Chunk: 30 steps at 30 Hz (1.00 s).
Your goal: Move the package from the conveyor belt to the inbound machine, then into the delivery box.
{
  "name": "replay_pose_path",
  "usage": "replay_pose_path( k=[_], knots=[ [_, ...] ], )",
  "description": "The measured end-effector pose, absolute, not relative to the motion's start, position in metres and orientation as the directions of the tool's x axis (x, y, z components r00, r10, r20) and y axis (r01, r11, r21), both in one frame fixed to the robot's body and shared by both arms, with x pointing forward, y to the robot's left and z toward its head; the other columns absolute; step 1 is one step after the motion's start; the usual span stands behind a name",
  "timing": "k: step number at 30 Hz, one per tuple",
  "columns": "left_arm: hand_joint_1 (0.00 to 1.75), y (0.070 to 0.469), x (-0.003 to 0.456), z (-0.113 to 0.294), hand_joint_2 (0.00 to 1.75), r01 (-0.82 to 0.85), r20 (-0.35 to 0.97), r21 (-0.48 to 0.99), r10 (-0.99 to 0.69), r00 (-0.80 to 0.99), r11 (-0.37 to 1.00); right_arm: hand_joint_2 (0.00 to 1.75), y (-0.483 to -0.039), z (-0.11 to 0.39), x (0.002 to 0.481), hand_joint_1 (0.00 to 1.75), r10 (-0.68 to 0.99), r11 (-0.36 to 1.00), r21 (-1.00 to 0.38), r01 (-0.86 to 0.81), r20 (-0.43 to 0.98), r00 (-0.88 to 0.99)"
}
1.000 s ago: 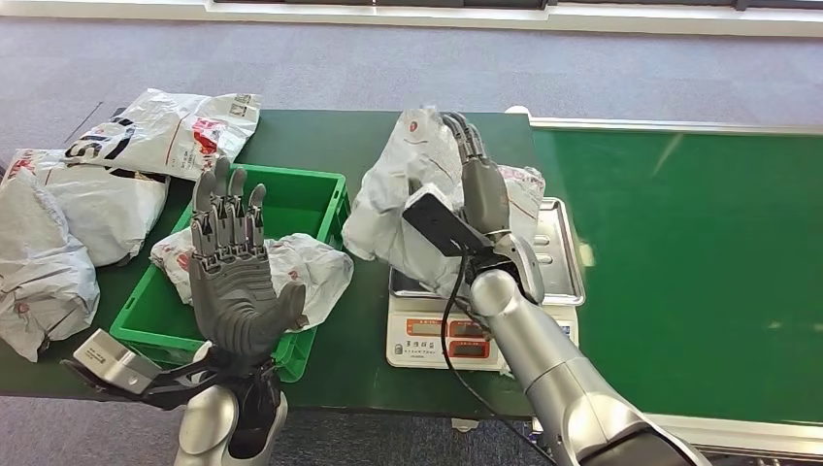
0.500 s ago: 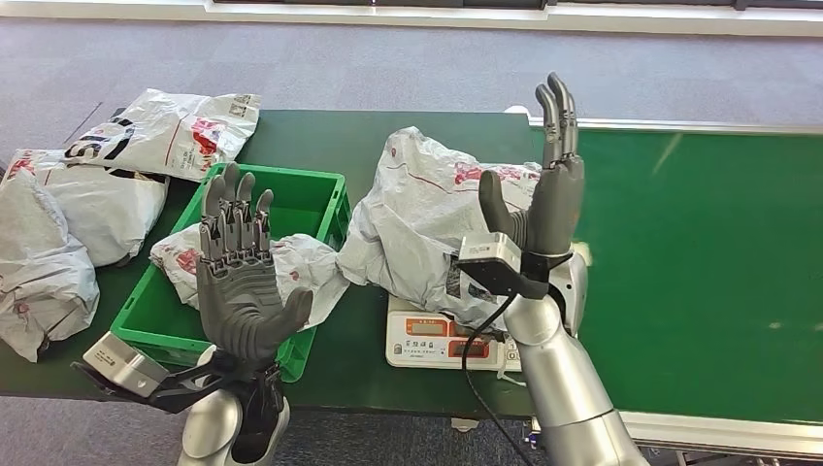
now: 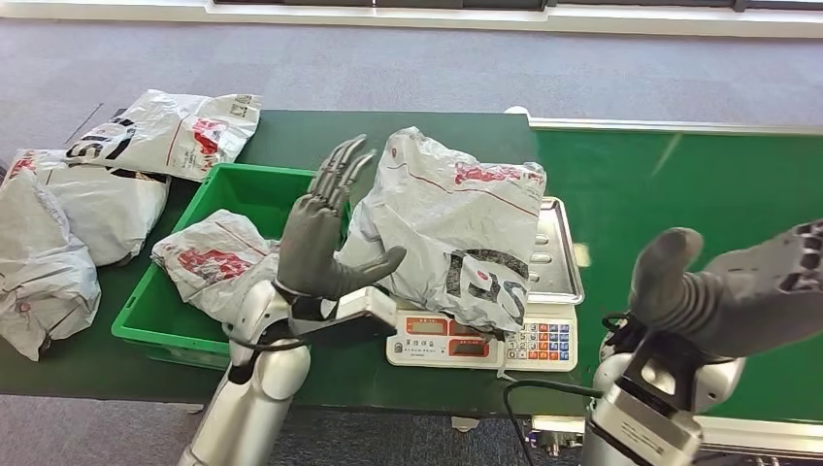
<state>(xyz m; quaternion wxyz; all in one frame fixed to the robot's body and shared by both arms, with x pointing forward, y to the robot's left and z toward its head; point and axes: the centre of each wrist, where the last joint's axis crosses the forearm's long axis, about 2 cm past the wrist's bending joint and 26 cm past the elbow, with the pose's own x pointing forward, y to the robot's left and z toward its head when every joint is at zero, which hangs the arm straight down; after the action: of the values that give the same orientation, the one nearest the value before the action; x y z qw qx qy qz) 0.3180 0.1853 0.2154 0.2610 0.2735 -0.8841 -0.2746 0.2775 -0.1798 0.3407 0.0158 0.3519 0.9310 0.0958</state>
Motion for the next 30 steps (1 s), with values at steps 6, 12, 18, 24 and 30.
replay_pose_path(
  k=[6,12,18,24,30],
  knots=[
    [0.0,0.172,0.373,0.226,1.75,-0.273,0.225,0.768,-0.642,-0.733,0.58,1.75,-0.188,0.351,0.265,0.0,0.676,0.714,0.24,0.658,0.007,-0.737],
    [0.0,0.172,0.389,0.225,1.75,-0.244,0.211,0.807,-0.649,-0.731,0.537,1.75,-0.19,0.354,0.261,0.0,0.682,0.708,0.257,0.658,-0.003,-0.732],
    [0.0,0.168,0.397,0.223,1.75,-0.185,0.207,0.845,-0.626,-0.752,0.502,1.75,-0.192,0.354,0.26,0.0,0.684,0.704,0.261,0.66,-0.001,-0.73],
    [0.0,0.159,0.414,0.212,1.75,0.169,0.368,0.886,-0.432,-0.824,0.432,1.75,-0.193,0.353,0.261,0.0,0.687,0.7,0.261,0.664,0.005,-0.726],
    [0.0,0.157,0.423,0.199,1.75,0.438,0.546,0.827,-0.318,-0.775,0.352,1.75,-0.196,0.352,0.262,0.0,0.694,0.693,0.259,0.672,0.012,-0.72]
  ],
)
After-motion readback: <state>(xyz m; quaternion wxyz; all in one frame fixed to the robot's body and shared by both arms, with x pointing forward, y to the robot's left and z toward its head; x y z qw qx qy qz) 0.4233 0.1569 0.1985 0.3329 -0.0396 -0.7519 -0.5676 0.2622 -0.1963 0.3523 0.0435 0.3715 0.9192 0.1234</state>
